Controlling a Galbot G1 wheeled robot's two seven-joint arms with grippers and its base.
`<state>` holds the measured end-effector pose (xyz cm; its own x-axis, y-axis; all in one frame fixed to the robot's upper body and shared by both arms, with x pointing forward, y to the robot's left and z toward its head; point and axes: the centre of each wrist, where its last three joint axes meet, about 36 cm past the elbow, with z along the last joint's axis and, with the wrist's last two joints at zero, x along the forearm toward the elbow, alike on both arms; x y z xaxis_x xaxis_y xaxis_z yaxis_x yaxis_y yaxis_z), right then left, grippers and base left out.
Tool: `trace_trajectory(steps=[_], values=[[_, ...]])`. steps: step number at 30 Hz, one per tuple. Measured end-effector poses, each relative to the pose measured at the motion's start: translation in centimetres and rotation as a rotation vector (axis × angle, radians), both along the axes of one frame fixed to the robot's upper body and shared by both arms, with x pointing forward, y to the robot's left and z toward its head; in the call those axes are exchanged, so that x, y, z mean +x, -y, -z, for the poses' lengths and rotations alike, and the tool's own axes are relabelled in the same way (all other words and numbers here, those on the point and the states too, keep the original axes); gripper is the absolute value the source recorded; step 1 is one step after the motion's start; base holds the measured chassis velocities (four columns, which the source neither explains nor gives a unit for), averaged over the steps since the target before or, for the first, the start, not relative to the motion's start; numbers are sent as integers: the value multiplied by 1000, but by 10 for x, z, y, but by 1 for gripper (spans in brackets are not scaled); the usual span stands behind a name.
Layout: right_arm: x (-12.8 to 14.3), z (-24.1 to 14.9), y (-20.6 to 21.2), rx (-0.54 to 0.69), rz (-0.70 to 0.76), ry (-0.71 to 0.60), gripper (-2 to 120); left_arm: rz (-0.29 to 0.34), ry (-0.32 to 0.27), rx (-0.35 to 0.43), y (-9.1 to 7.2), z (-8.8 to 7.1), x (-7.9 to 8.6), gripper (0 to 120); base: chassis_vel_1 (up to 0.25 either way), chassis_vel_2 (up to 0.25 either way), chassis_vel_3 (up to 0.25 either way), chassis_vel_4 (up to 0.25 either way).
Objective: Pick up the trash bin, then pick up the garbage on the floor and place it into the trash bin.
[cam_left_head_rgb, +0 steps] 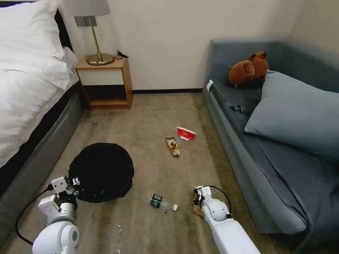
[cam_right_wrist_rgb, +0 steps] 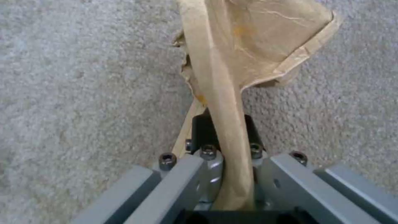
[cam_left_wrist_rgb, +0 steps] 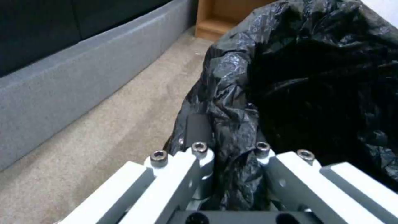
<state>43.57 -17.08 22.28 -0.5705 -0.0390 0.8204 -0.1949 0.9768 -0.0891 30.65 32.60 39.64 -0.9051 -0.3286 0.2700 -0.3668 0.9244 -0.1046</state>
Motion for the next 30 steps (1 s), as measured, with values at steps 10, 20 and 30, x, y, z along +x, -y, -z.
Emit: trace_trajectory(steps=[10,20,30], values=[[-2,-20,-5,12,-5,69,0,1,2,-3,2,-1,-2,4,0,0,0,0],[-17,-90,-43,187,-101,447,0,8,-12,-27,14,9,-1,4,0,0,0,0],[-43,-161,-113,424,-269,857,0,12,-3,-49,21,9,4,4,0,0,0,0]])
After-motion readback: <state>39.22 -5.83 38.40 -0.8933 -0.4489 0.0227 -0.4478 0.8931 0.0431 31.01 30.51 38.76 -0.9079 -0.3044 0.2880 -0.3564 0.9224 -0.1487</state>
